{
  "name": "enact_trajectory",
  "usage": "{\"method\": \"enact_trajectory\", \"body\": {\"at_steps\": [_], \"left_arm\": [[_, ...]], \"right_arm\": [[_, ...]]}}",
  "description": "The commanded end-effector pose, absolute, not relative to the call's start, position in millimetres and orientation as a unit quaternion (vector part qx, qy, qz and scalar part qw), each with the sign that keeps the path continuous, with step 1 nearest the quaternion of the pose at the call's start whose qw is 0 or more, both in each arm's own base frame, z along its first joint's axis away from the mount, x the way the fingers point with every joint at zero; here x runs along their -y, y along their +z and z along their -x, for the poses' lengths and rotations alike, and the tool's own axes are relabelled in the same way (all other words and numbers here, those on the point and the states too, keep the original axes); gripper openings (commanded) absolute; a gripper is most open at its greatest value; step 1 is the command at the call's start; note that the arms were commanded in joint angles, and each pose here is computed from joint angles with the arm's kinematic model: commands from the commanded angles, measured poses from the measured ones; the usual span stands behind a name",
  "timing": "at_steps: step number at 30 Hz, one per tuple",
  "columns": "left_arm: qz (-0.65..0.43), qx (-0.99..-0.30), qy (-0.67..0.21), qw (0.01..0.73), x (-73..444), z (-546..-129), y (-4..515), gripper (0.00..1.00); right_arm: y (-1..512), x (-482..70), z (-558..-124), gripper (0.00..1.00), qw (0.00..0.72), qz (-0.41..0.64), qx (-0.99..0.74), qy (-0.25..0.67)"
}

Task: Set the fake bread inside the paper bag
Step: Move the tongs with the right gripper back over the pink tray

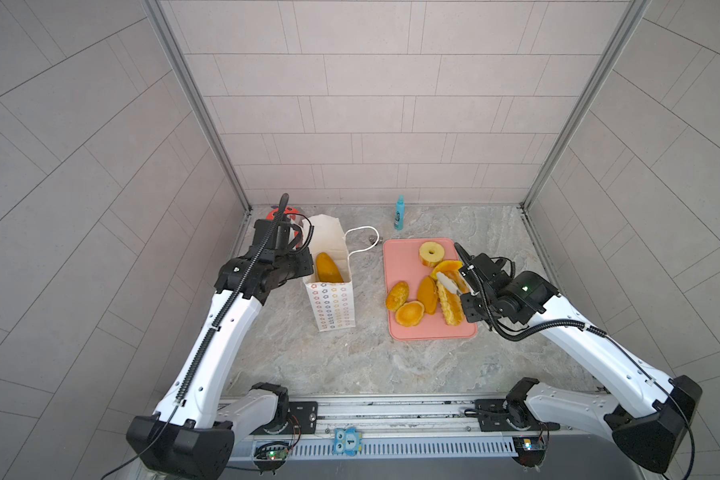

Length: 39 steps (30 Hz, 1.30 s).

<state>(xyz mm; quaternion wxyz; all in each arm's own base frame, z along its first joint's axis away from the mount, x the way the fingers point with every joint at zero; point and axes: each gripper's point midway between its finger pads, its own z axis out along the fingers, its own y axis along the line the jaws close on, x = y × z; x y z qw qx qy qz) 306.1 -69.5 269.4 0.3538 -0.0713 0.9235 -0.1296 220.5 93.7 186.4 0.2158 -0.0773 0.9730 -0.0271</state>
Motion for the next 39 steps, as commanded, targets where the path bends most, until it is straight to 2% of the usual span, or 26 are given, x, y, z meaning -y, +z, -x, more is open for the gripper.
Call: {"method": "enact_trajectory", "body": {"at_steps": [1, 20, 39], "left_arm": [[0.071, -0.921, -0.131, 0.361, 67.5, -306.2, 270.3, 0.35], [0.073, -0.920, -0.142, 0.357, 68.6, -303.2, 262.6, 0.36], [0.078, -0.922, -0.147, 0.351, 69.4, -302.8, 257.3, 0.35]], "right_arm": [[190.9, -85.7, -213.9, 0.48, 0.220, 0.059, -0.973, -0.030], [166.4, -86.9, -214.8, 0.58, 0.195, 0.061, -0.978, -0.039], [145.8, -90.9, -225.1, 0.61, 0.181, 0.041, -0.982, -0.011]]}}
